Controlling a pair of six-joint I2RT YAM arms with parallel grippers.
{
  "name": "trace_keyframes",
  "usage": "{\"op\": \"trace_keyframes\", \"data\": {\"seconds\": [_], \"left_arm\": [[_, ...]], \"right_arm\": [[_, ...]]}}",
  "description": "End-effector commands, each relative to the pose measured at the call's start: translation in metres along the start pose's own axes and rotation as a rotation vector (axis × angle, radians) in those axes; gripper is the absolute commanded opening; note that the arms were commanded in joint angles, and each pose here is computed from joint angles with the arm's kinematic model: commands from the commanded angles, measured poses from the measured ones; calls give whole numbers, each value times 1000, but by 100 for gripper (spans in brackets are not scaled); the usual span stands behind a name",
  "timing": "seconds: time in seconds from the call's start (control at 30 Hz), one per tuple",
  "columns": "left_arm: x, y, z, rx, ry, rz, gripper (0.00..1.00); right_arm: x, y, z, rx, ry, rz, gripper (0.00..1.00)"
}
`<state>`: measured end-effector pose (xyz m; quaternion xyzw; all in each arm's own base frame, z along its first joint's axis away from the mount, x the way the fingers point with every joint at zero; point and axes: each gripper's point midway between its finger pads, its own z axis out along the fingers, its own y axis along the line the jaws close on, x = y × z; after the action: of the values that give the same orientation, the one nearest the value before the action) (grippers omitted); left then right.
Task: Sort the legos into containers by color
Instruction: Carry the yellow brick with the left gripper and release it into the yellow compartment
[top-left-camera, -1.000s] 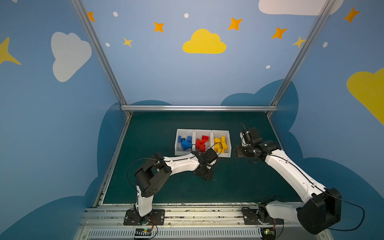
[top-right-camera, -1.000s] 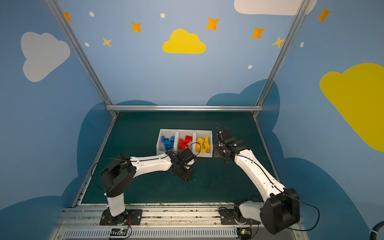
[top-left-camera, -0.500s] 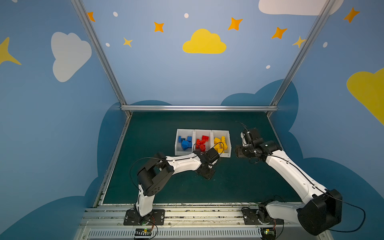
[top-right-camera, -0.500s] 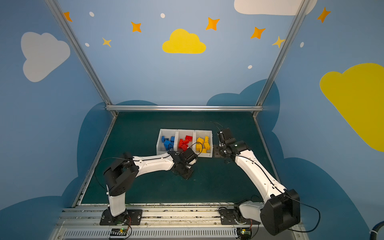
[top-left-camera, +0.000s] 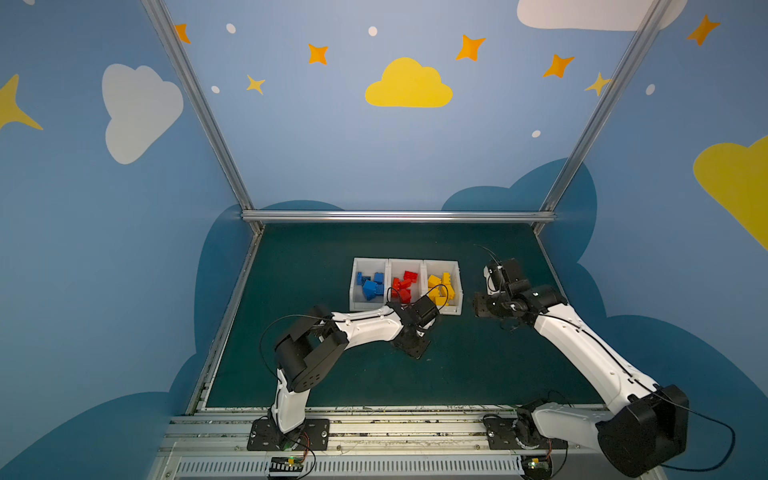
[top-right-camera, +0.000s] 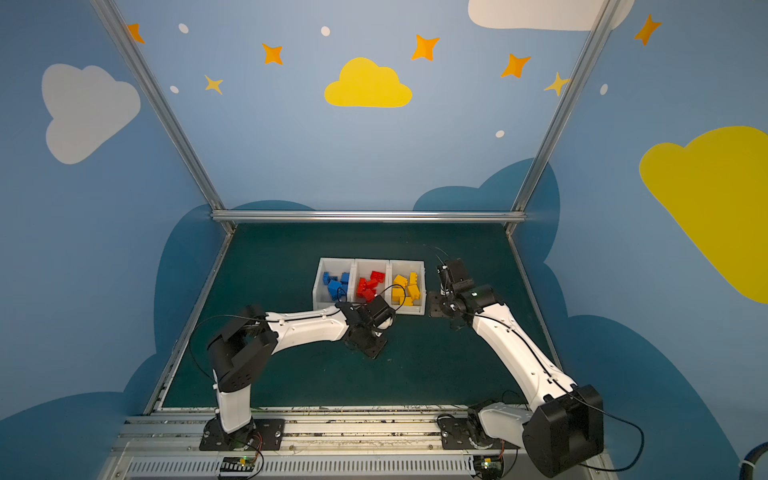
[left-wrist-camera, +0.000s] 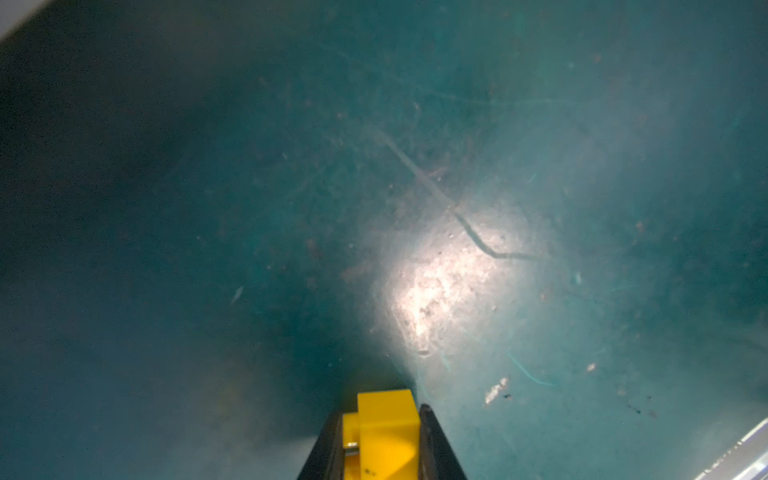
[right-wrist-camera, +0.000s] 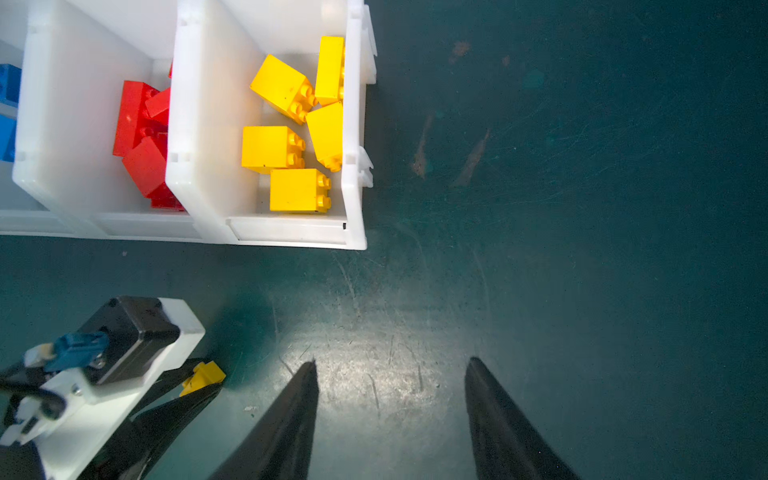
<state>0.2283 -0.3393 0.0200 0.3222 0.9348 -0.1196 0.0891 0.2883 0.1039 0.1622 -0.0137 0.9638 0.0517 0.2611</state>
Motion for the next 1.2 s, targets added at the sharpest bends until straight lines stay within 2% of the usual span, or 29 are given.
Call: {"op": "trace_keyframes", "data": {"seconds": [0.0, 0.17, 0.33, 0.53, 0.83, 1.03, 1.17], "left_arm": [[-9, -4, -10, 2, -31, 26, 27], [-33, -9, -28, 9, -90, 40, 27], [-75, -9, -51, 2, -170, 48, 27], [-145, 14, -72, -63, -290, 22, 27], [-233, 62, -68, -98, -398, -49, 29], [-261, 78, -64, -80, -463, -82, 30], [-267, 77, -64, -52, -483, -75, 36]], "right_arm": [[0, -5, -8, 0, -25, 27, 57], [-1, -9, -13, -5, -43, 43, 57], [-3, -12, -19, -13, -61, 50, 57], [-10, -16, -22, -38, -73, 50, 57], [-16, -20, -18, -65, -59, 62, 57], [-18, -23, -20, -64, -58, 70, 57], [-17, -25, -23, -62, -57, 74, 57]]}}
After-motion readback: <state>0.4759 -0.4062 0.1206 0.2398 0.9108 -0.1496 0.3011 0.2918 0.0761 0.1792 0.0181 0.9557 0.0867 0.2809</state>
